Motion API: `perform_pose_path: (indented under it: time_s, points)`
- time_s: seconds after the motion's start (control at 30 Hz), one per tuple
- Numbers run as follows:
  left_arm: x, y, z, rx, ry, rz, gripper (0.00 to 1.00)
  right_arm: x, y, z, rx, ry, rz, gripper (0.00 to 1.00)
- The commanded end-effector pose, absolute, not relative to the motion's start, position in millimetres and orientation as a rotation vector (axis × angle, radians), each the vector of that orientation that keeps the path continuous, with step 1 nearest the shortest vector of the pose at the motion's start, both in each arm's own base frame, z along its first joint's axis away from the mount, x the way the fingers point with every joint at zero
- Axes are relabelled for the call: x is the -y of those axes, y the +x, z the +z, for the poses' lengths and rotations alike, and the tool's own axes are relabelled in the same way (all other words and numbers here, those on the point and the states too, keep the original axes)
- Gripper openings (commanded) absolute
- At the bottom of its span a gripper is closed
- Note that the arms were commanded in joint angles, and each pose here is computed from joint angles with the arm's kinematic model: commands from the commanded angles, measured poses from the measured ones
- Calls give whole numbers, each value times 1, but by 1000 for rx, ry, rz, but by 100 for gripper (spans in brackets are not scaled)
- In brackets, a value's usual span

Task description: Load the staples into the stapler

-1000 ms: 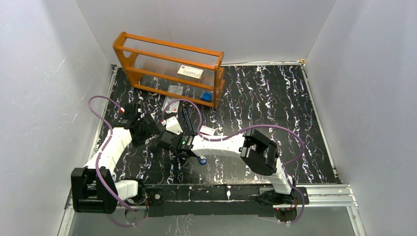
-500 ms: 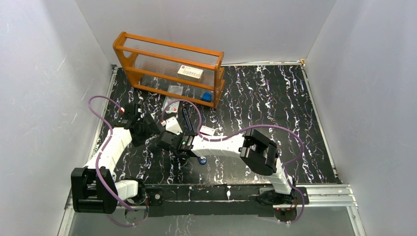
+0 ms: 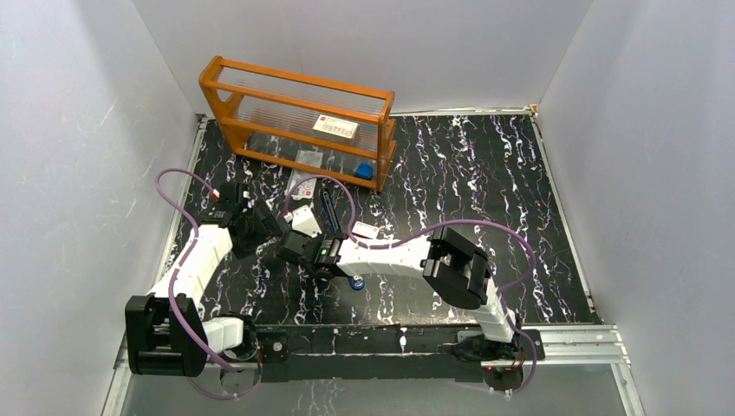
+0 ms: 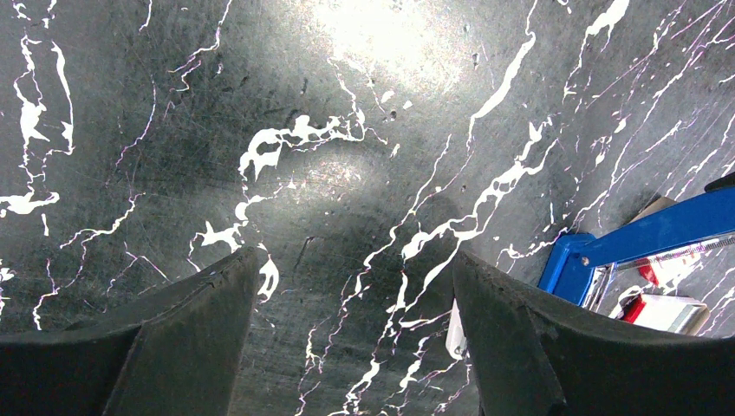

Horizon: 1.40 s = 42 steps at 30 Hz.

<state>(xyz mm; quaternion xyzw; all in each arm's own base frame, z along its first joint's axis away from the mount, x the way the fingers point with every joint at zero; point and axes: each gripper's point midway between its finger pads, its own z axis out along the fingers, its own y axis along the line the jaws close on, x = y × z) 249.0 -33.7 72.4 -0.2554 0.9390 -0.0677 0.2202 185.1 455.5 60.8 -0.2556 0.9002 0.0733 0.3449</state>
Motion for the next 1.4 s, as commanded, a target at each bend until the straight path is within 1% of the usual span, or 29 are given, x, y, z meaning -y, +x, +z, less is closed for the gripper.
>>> perform_pose_path:
  time_s: [0.0,0.4,0.83,1.2,1.37]
  points:
    - [33,249,73,-2602,-699,-191,79,-452,191,53,-2324,-657,154,20]
    - [33,248,74,-2601,-698,-191,79,-449,189,48,-2338,-663,154,20]
    - [33,248,73,-2603,-697,-190,79,-452,190,72,-2302,-630,215,20]
    - [33,249,72,-2606,-700,-189,79,-452,195,90,-2257,-619,211,20]
    - [33,248,72,-2608,-699,-189,79,-457,192,88,-2263,-641,237,20]
